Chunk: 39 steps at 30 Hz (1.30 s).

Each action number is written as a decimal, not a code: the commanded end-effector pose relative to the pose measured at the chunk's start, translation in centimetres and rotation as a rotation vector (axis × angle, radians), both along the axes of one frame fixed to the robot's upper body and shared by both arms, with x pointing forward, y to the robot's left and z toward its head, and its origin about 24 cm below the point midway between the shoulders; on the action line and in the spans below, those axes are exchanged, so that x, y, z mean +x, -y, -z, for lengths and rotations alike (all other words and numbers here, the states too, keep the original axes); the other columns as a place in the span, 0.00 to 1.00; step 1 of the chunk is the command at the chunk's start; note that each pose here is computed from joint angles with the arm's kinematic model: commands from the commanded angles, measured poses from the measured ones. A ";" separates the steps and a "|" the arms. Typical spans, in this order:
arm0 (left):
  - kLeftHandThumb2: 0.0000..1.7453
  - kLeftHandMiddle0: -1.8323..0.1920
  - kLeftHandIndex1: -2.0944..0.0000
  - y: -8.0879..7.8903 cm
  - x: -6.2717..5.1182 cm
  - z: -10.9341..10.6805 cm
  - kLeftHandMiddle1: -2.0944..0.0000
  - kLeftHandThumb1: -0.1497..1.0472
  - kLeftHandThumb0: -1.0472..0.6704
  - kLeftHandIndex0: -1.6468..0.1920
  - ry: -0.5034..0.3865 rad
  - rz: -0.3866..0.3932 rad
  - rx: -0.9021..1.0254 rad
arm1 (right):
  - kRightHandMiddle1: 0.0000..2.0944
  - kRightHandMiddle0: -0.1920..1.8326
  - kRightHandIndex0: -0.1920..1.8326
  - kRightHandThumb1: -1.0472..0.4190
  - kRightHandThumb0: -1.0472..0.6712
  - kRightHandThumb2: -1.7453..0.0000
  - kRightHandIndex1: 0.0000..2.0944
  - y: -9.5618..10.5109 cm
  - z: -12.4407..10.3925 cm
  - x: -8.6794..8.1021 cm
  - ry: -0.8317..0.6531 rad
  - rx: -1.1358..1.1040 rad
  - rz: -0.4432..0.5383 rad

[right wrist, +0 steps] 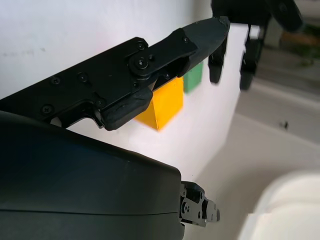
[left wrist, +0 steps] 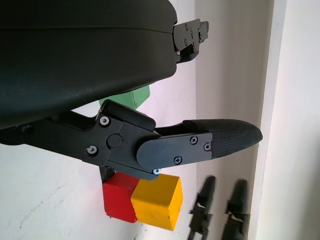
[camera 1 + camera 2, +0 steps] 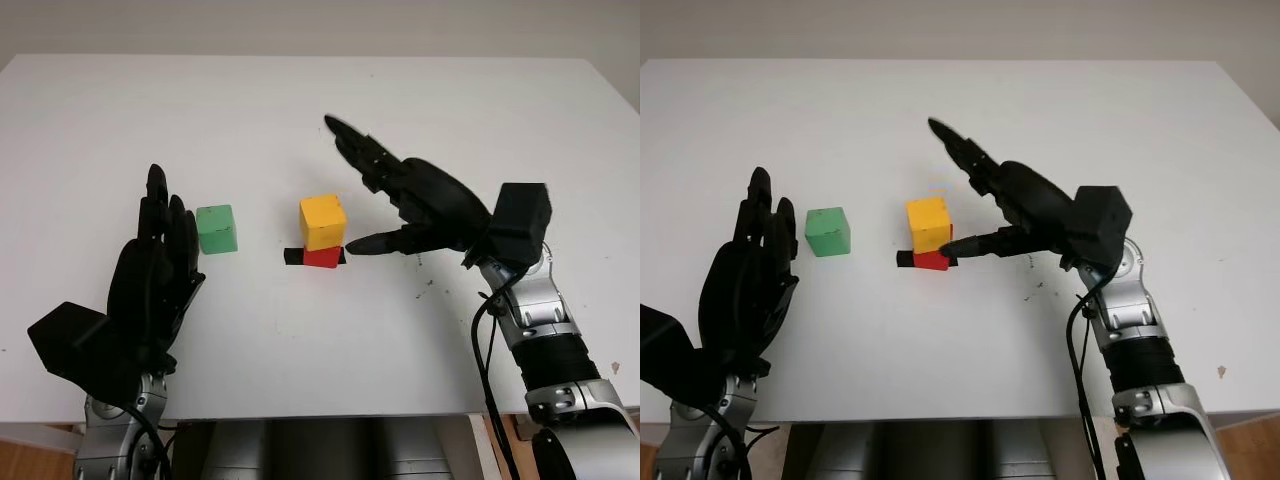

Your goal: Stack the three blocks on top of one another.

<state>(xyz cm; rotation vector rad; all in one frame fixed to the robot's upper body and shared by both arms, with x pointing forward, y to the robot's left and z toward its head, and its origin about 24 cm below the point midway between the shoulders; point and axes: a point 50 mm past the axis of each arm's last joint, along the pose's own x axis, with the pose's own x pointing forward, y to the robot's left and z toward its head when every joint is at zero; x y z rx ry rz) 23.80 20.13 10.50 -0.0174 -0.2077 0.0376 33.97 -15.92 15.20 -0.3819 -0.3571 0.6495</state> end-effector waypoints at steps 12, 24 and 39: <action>0.09 0.81 0.94 -3.5 0.7 -3.1 0.96 1.00 0.19 0.79 0.057 -0.334 0.575 | 0.00 0.00 0.00 0.00 0.15 0.74 0.00 3.3 -1.4 0.7 -0.101 0.336 0.240; 0.02 0.91 0.97 -8.0 3.8 -7.3 0.99 0.90 0.09 0.79 -0.172 -0.164 1.058 | 0.00 0.00 0.00 0.00 0.22 0.70 0.00 5.2 -1.8 1.2 -0.117 0.455 0.354; 0.03 0.98 0.98 -8.0 6.4 -6.2 0.98 0.87 0.05 0.85 -0.292 0.145 1.071 | 0.00 0.00 0.00 0.00 0.24 0.68 0.00 5.0 -1.9 1.1 -0.112 0.426 0.378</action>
